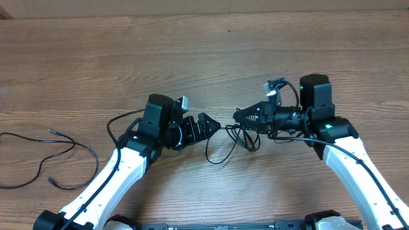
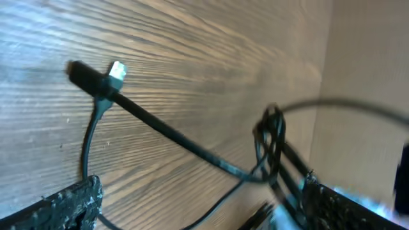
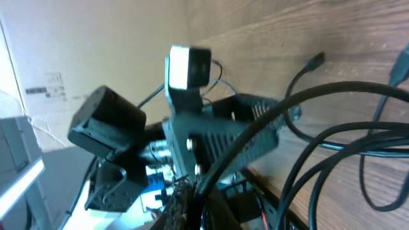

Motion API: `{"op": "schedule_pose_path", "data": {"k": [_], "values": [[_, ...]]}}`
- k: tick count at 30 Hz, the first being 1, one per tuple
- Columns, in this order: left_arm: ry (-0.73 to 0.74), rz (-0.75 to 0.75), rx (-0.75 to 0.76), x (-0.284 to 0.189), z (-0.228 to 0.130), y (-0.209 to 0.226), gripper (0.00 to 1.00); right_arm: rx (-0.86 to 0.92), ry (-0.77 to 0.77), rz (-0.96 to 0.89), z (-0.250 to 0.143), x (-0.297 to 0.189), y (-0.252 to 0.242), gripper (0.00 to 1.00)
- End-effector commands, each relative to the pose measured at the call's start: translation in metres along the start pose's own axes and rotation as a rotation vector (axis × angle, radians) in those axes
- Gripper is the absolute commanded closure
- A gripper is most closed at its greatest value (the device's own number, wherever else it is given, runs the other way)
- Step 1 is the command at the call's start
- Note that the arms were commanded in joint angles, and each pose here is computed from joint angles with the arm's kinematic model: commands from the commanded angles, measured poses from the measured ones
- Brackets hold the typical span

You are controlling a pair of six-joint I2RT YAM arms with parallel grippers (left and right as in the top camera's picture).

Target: Untangle cables

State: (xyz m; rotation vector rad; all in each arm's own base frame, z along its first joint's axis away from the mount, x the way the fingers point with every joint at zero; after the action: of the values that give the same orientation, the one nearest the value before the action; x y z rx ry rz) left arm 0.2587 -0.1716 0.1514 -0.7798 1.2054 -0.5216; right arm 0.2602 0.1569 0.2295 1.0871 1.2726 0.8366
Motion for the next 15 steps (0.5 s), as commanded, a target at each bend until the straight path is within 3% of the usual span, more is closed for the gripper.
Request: {"op": "schedule_pose_path", "data": {"k": [1,4,7,9,10,12,15], "values": [[-0.053,0.02,-0.164,0.0012,0.0062,0.0003,0.0,-0.055,0.05,0.028,-0.009,0.0084,0.017,0.96],[-0.044,0.011,-0.191,0.0013,0.0054,-0.0009,0.0,-0.066,0.058,0.011,-0.0132,0.0154,0.0173,0.96],[-0.035,0.006,-0.19,0.0015,0.0045,-0.0013,0.11,-0.068,0.067,0.011,-0.0154,0.0174,0.0178,0.96],[-0.033,0.009,-0.186,0.0017,0.004,-0.0007,0.35,-0.067,0.075,0.015,-0.0163,0.0175,0.0183,0.96],[-0.029,0.011,-0.187,0.002,0.0032,-0.0005,0.54,-0.068,0.074,0.015,-0.0163,0.0175,0.0183,0.96],[-0.023,0.015,-0.16,0.0039,0.0017,-0.0004,0.78,-0.068,0.073,0.014,-0.0161,0.0175,0.0183,0.96],[-0.022,0.034,-0.084,0.0041,0.0009,0.0027,0.96,-0.068,0.068,0.01,-0.0156,0.0175,0.0177,0.96]]}}
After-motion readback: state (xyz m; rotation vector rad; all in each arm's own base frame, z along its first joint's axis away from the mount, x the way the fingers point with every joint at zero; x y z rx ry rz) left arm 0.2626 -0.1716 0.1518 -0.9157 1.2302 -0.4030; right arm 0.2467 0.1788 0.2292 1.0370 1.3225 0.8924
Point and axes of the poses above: each gripper's point midway between its finger pads, its own x axis out along the fingers, its own y axis along the line the jaws close on, z = x × y, the point moved 6 cm from there along -x, back along the fingers, and after that the axes turned 2 degrees about x, right-handed, at the moved point
